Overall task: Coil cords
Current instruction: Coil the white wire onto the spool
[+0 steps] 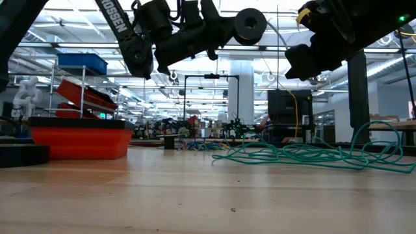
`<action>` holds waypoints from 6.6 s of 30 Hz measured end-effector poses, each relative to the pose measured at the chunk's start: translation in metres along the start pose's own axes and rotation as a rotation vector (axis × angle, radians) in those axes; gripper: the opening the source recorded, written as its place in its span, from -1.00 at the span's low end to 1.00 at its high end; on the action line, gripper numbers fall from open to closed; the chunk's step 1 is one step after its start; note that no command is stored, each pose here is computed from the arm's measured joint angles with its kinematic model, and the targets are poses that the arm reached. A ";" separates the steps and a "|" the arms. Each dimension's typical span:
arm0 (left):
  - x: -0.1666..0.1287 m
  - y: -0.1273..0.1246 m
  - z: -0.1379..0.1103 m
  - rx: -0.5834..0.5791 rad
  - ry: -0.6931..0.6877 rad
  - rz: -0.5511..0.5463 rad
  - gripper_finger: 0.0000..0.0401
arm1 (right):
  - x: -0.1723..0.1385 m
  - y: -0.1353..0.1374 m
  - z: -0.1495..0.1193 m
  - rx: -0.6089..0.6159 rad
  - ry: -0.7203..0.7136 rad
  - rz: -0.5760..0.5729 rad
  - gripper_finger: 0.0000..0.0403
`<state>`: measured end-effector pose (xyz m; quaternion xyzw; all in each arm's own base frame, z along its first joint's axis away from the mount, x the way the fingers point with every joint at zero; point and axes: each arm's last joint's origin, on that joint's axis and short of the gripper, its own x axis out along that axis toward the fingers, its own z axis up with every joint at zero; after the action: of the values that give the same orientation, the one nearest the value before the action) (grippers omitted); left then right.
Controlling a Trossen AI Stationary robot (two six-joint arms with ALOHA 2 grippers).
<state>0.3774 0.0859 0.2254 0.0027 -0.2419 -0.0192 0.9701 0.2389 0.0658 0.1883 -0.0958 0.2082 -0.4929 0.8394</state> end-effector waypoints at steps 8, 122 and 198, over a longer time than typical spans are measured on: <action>0.001 -0.003 0.000 0.008 -0.005 0.018 -0.96 | 0.021 -0.001 0.005 0.142 0.022 -0.061 -0.97; 0.092 0.067 -0.099 0.983 0.897 -0.418 -0.97 | 0.160 -0.127 0.001 -0.020 0.691 0.564 -1.00; 0.085 0.085 -0.125 1.038 0.802 -0.379 -0.97 | 0.163 -0.135 -0.002 -0.047 0.697 0.582 -1.00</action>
<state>0.5147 0.1668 0.1559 0.5170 0.1630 -0.0676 0.8376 0.2015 -0.1423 0.1937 0.1193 0.5077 -0.2345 0.8204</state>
